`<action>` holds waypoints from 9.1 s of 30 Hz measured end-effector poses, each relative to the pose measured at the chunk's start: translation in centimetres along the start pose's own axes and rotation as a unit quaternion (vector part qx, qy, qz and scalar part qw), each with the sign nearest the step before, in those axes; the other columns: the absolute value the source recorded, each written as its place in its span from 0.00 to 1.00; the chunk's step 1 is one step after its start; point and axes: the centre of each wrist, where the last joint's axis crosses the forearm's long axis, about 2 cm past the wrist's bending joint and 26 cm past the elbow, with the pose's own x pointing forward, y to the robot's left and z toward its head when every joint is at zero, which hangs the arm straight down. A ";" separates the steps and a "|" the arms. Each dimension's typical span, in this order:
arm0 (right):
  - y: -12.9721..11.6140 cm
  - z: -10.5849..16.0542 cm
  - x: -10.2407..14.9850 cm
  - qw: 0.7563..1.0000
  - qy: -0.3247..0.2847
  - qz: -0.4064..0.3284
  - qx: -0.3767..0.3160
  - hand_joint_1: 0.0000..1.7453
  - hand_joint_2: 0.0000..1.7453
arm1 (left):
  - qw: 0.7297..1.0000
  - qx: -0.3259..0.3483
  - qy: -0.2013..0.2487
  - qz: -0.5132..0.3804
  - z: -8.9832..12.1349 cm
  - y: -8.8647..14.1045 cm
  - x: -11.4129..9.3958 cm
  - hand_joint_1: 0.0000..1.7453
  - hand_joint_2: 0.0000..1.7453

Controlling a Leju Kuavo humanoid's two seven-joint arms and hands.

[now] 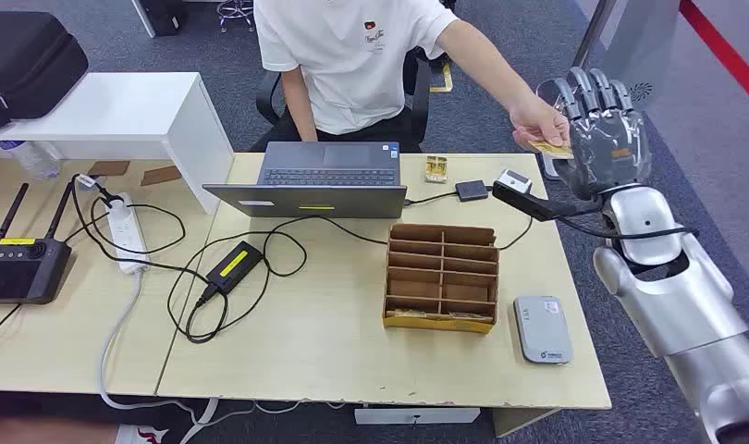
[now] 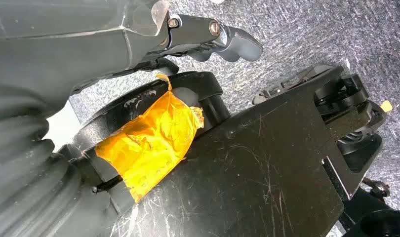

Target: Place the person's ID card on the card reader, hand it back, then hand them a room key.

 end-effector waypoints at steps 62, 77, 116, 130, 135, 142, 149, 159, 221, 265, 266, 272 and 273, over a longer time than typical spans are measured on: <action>7.7 16.3 2.2 0.999 -0.004 -0.020 0.050 1.00 1.00 | 1.000 0.002 0.005 0.019 0.0 -0.5 0.2 0.00 1.00; 8.4 24.4 4.0 0.994 -0.003 -0.038 0.102 1.00 1.00 | 1.000 0.002 0.004 0.029 0.1 -0.6 0.1 0.00 1.00; 11.5 22.2 6.6 0.989 -0.014 -0.036 0.146 1.00 1.00 | 1.000 -0.002 0.009 0.027 0.1 -0.6 0.3 0.00 1.00; 4.3 5.1 1.0 1.000 0.010 -0.015 -0.003 1.00 1.00 | 1.000 -0.005 0.004 -0.012 0.1 -0.6 0.4 0.00 1.00; 2.0 -0.2 1.4 0.999 0.006 -0.010 -0.034 1.00 1.00 | 0.999 -0.009 0.002 -0.051 0.0 -0.6 0.7 0.00 1.00; 0.3 -5.0 4.4 0.998 0.008 -0.041 -0.041 1.00 1.00 | 0.996 -0.013 -0.001 -0.084 0.1 -0.6 1.1 0.00 1.00; -0.4 -6.9 6.4 0.997 0.009 -0.068 -0.040 1.00 1.00 | 0.996 -0.013 0.002 -0.089 0.1 -0.6 1.2 0.00 1.00; 0.5 -6.5 6.9 0.997 0.003 -0.079 -0.027 0.00 1.00 | 0.997 -0.008 -0.011 -0.082 0.1 -0.6 1.1 0.00 1.00; 1.9 28.2 14.2 0.973 -0.102 -0.207 -0.008 0.00 1.00 | 0.995 0.041 0.035 0.081 0.0 0.1 -0.4 0.00 1.00; 8.0 24.9 16.0 0.984 -0.081 -0.145 0.057 0.00 1.00 | 0.998 0.045 0.033 0.033 0.0 0.3 0.2 0.00 1.00; 8.0 24.9 16.0 0.985 -0.080 -0.144 0.058 0.00 1.00 | 0.998 0.050 0.030 0.030 0.0 0.3 0.2 0.00 1.00; 8.4 24.8 15.9 0.985 -0.073 -0.141 0.064 0.00 1.00 | 0.998 0.067 0.014 0.012 0.0 0.3 0.0 0.00 1.00; 8.4 24.7 15.9 0.985 -0.073 -0.140 0.065 0.00 1.00 | 0.997 0.069 0.011 0.009 0.0 0.4 0.0 0.00 1.00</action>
